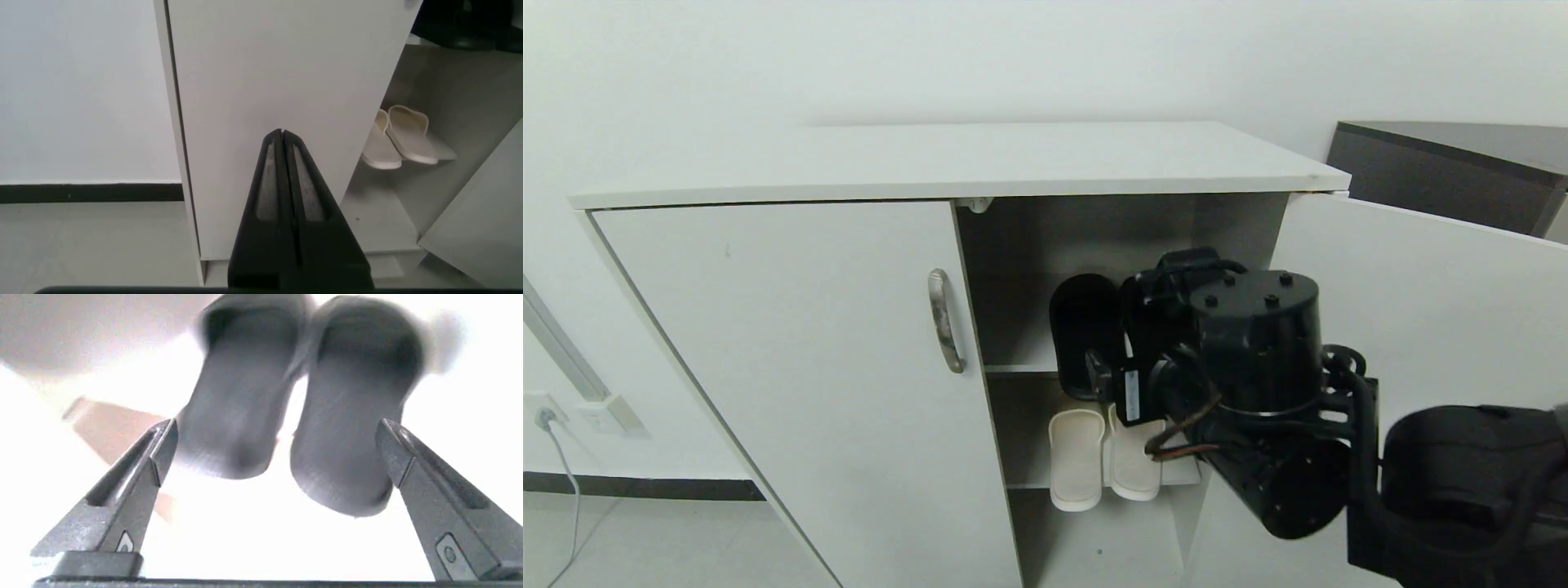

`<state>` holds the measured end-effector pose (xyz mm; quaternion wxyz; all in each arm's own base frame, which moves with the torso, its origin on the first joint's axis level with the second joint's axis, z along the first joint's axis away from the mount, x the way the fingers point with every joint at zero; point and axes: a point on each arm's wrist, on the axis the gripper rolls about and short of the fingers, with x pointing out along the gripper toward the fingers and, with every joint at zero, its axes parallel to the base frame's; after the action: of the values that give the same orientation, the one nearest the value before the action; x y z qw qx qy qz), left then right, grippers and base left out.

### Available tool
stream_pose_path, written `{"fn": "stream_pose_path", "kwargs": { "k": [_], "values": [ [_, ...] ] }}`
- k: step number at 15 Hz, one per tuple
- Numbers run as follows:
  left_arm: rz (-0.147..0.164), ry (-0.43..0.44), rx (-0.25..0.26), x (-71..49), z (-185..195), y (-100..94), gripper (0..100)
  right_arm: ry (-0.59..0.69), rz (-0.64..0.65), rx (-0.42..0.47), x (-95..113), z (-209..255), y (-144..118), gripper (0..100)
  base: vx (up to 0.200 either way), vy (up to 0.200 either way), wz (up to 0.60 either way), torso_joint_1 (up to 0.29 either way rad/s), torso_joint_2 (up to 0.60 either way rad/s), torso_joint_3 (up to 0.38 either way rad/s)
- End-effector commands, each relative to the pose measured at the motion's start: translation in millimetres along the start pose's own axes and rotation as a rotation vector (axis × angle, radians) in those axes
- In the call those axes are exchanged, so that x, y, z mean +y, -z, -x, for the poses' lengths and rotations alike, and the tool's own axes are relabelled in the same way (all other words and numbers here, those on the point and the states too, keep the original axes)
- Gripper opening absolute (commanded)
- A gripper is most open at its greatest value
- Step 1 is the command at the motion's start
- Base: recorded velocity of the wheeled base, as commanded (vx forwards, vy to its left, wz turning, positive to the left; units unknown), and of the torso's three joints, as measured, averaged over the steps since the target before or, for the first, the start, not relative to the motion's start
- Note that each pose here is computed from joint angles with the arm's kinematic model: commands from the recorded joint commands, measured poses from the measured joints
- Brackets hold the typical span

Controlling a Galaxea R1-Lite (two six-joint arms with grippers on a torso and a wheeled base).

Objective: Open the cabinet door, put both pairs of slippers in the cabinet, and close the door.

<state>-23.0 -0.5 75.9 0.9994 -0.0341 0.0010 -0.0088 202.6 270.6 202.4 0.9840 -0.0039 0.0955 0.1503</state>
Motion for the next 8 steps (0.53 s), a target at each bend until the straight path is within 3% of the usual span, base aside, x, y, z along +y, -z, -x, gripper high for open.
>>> {"fn": "stream_pose_path", "kwargs": {
  "k": [1, 3, 4, 8],
  "values": [
    [0.001, -0.001, 0.000, 0.0, 0, -0.1, 0, -0.090, 0.005, 0.005, -7, 26, 10, 100, 0.000, 0.000, 0.00, 0.000, 0.00, 0.000],
    [0.001, 0.001, 0.000, 0.0, 0, 0.1, 0, -0.108, 0.019, 0.024, -8, 27, 18, 100, 0.000, 0.000, 0.00, 0.000, 0.00, 0.000],
    [0.001, 0.001, 0.002, 0.0, 0, 0.0, 0, -0.111, 0.020, 0.026, -8, 27, 18, 0, 0.000, 0.000, 0.00, 0.000, 0.00, 0.000],
    [0.001, 0.001, 0.002, 0.0, 0, 0.0, 0, -0.106, 0.032, 0.038, -9, 27, 22, 0, 0.000, 0.000, 0.00, 0.000, 0.00, 0.000]
  ]
}}
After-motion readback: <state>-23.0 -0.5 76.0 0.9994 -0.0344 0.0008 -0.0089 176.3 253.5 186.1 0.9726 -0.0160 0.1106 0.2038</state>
